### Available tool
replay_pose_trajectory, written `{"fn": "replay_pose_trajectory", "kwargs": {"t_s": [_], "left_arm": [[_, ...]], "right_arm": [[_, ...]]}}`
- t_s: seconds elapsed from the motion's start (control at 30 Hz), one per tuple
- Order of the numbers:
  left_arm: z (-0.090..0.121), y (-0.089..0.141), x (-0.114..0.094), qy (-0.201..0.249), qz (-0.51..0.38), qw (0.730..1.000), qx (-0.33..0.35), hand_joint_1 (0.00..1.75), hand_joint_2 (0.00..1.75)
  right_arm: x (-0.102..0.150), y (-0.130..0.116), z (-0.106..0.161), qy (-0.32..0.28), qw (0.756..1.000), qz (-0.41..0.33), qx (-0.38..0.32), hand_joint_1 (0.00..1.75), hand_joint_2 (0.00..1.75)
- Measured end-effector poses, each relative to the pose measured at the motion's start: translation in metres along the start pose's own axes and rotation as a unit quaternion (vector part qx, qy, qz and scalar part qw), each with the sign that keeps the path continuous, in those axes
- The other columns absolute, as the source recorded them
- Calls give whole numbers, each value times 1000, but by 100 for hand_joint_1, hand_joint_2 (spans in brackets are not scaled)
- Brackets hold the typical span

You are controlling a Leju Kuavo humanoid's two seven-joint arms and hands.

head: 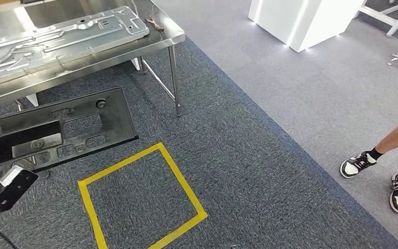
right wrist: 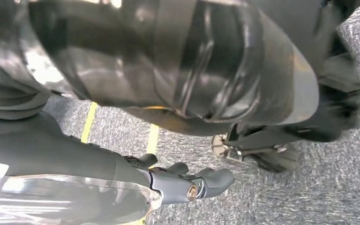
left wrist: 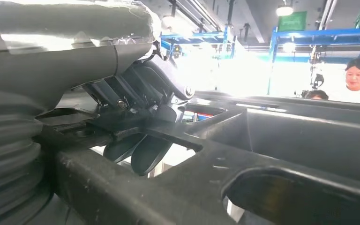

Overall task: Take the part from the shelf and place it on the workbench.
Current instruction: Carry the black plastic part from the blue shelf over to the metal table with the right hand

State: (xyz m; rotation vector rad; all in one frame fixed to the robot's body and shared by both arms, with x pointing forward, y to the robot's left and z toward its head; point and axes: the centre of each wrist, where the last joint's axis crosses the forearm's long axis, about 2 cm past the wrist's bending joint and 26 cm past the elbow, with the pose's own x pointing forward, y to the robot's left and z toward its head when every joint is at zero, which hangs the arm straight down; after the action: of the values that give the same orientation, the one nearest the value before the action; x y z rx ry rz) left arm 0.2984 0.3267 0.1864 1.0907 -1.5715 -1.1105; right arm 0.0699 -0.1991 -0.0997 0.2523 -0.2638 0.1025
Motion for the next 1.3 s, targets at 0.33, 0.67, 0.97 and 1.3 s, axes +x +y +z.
{"fn": "replay_pose_trajectory", "kwargs": {"t_s": [0.33,0.67,0.97,1.3], "left_arm": [[0,-3,8,-14,19,1000,13,175,175],[-1,-3,9,-21,21,999,18,175,175],[-2,-2,11,-24,22,999,24,175,175],[0,-4,13,-26,27,999,22,175,175]], "right_arm": [[-2,-3,0,1,1000,-8,-3,0,0],[-4,-2,1,2,1000,-11,-2,0,0],[-2,-3,0,-2,1000,-11,0,0,0],[-2,-3,1,-1,1000,-8,-1,0,0]]}}
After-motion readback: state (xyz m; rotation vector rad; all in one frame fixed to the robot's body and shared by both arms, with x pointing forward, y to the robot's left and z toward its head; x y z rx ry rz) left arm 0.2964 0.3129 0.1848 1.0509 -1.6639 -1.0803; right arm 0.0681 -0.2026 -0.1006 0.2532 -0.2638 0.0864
